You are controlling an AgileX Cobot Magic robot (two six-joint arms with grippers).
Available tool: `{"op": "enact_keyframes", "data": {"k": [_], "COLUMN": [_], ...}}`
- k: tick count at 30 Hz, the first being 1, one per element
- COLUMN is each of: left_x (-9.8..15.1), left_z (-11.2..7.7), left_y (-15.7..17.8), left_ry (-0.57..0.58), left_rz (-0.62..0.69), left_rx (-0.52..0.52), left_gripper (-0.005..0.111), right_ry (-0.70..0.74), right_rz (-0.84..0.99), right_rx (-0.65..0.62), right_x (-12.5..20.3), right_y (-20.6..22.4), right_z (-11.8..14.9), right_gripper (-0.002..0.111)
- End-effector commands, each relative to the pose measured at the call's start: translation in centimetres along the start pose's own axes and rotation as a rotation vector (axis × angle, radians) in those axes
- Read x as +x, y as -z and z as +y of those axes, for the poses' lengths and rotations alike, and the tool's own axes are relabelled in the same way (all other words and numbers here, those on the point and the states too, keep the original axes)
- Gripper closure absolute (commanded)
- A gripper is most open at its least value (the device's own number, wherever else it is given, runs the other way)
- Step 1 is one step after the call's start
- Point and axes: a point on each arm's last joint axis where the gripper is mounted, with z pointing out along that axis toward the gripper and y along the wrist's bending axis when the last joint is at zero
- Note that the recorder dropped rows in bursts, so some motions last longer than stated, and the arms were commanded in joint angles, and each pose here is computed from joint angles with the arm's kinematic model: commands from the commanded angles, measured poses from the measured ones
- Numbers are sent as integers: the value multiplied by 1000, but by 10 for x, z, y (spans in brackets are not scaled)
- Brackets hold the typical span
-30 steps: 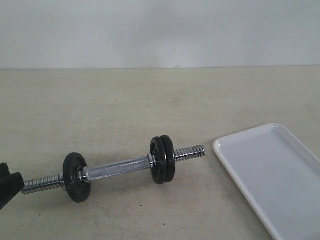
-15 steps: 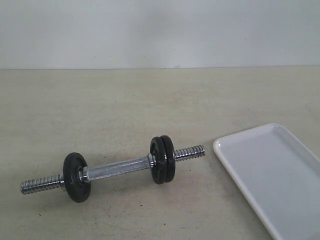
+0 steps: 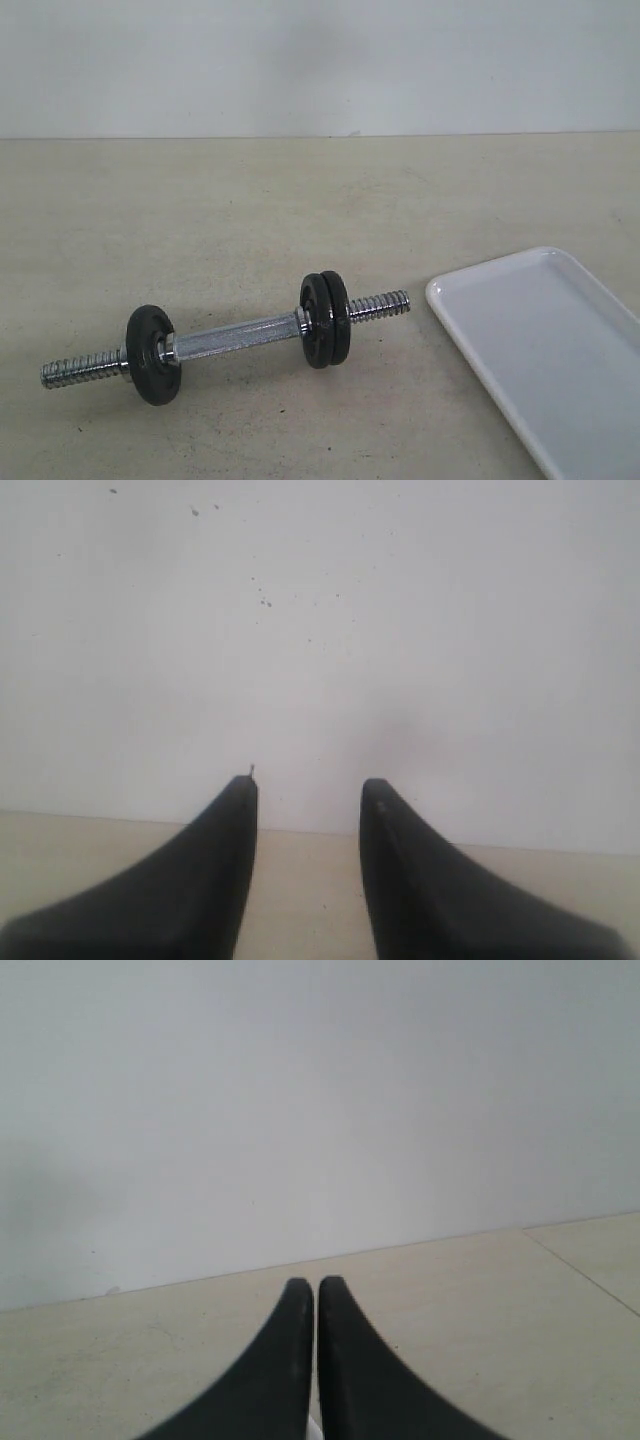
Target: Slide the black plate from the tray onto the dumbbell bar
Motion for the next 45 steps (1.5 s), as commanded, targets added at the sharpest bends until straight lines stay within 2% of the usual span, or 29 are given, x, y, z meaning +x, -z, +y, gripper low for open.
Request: {"op": "enact_keyframes", "data": {"k": [1,7,10,15,24,36,45], "left_x": [-1,0,0,10,23,31,31], "left_z": [0,0,2,7,10,11,11], "left_y": [0,0,0,1,4,6,6], "left_ry": [6,6,-30,-42,-72,-135,-139], "left_rz": [-16,-8,-10,101,241,338,346], "left_rx": [0,-3,-41,-112,-150,-152,-152], "left_gripper": [74,74,74,74,74,74,74], "right_ry": [10,10,10,10,10,10,10], "right_rz": [1,1,1,0,-3,-1,-3], "right_rx": [-1,-1,-1,6,20,9,17], "right_x": [1,1,1,1,1,1,1], "right_y": [0,0,0,0,0,0,0], "right_z": [0,0,0,-1,-2,-1,-2], "right_gripper": [108,108,108,108,108,108,108]}}
